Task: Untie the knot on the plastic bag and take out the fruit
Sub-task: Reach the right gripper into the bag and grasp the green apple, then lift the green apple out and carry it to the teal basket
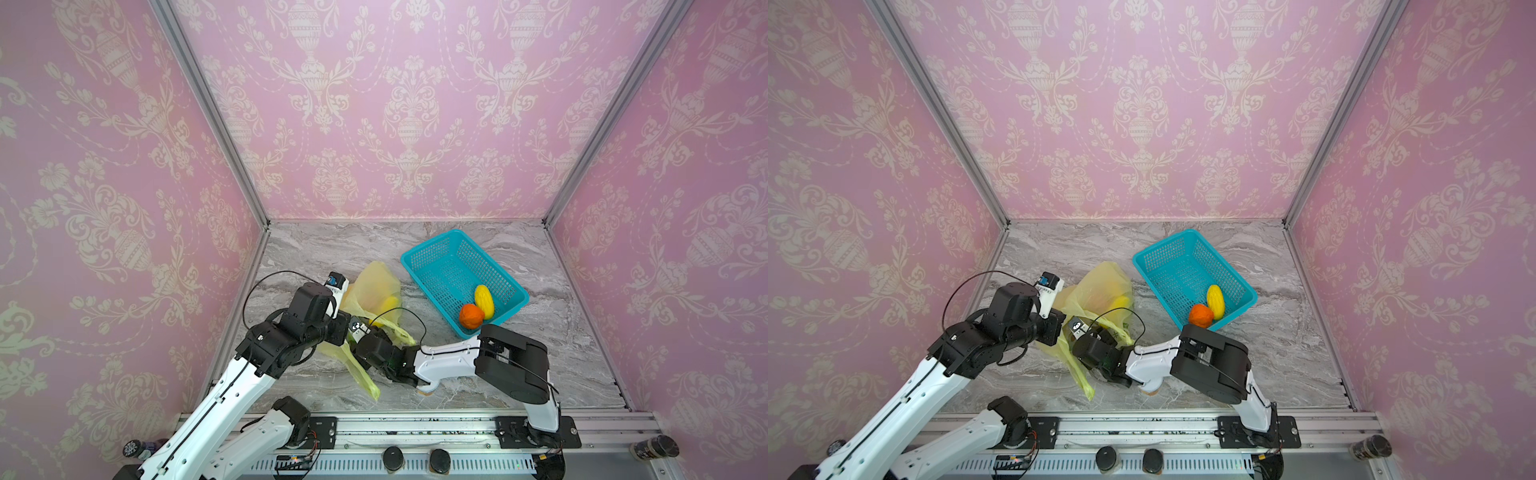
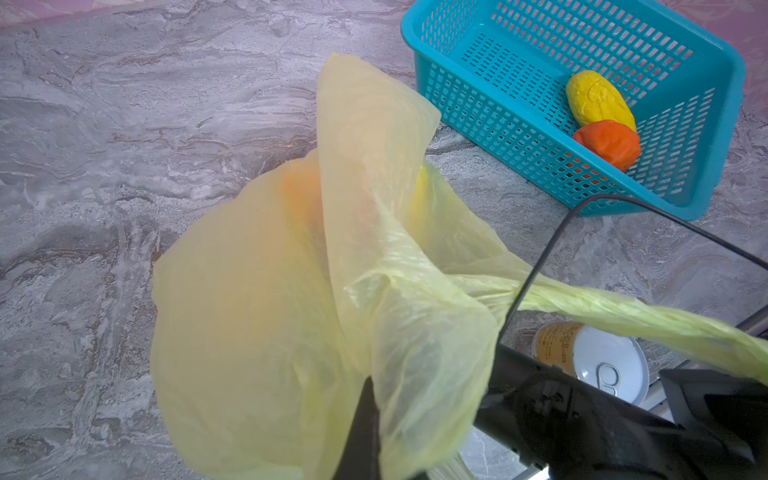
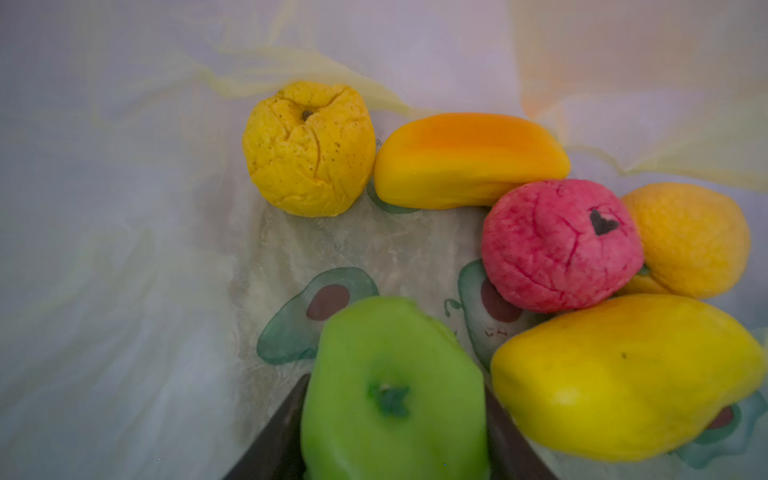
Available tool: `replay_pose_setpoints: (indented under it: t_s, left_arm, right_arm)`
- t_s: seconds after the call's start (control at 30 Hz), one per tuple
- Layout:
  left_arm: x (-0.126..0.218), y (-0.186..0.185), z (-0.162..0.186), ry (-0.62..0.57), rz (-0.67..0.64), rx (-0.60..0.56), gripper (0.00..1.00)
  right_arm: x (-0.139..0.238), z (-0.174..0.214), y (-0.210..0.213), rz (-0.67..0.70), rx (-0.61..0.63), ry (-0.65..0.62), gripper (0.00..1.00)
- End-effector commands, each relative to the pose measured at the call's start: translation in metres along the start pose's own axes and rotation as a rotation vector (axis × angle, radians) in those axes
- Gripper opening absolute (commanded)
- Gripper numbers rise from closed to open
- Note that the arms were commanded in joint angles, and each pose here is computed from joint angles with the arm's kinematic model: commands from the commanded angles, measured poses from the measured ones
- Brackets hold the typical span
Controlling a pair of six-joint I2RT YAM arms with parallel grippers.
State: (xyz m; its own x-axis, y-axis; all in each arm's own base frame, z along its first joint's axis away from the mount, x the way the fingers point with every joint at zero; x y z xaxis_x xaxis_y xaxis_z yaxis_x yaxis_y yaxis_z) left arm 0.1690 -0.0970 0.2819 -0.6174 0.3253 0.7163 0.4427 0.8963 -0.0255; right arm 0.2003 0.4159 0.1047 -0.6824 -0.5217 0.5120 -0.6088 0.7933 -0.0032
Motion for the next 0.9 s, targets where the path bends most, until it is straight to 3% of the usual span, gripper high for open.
replay_pose_setpoints:
  t_s: [0.0,0.1,0.23,0.43,0.7,0.87]
  left_arm:
    - [-0.001,0.002,0.003,0.010,-0.002,0.010,0.00]
    - [-0.001,0.002,0.003,0.007,-0.005,0.010,0.00]
    - [-0.002,0.002,0.003,0.013,-0.008,0.010,0.00]
    - [-0.003,0.002,0.003,0.015,-0.010,0.011,0.00]
    - [-0.002,0.002,0.003,0.014,-0.010,0.012,0.00]
    - [-0.001,0.002,0.003,0.007,-0.010,0.012,0.00]
  right_arm:
    - [0.011,-0.010,-0.003,-0.009,-0.003,-0.022,0.40]
    - [0.025,-0.017,-0.002,-0.028,-0.006,-0.036,0.29]
    - [0.056,-0.030,0.000,-0.038,0.031,-0.088,0.23]
    - [0.106,-0.050,-0.003,-0.038,0.066,-0.196,0.18]
    - [0.177,-0.067,-0.028,-0.128,-0.005,-0.292,0.19]
    - [0.210,-0.072,-0.065,-0.001,-0.071,-0.375,0.16]
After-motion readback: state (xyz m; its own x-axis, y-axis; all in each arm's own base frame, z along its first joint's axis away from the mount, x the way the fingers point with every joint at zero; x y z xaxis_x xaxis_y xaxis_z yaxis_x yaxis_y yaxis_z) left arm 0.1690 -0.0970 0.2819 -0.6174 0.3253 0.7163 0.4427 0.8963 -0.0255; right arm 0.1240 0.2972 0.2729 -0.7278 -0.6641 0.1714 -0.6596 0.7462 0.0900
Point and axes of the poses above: each gripper's point midway between its finger pads, its own x axis back along the fingers, its own y axis along the line the jaws close on, z = x × y, the point moved 8 cm from there along x, back along the fingers, and after that the axes turned 7 degrees about -x, right-handed, at the moved point
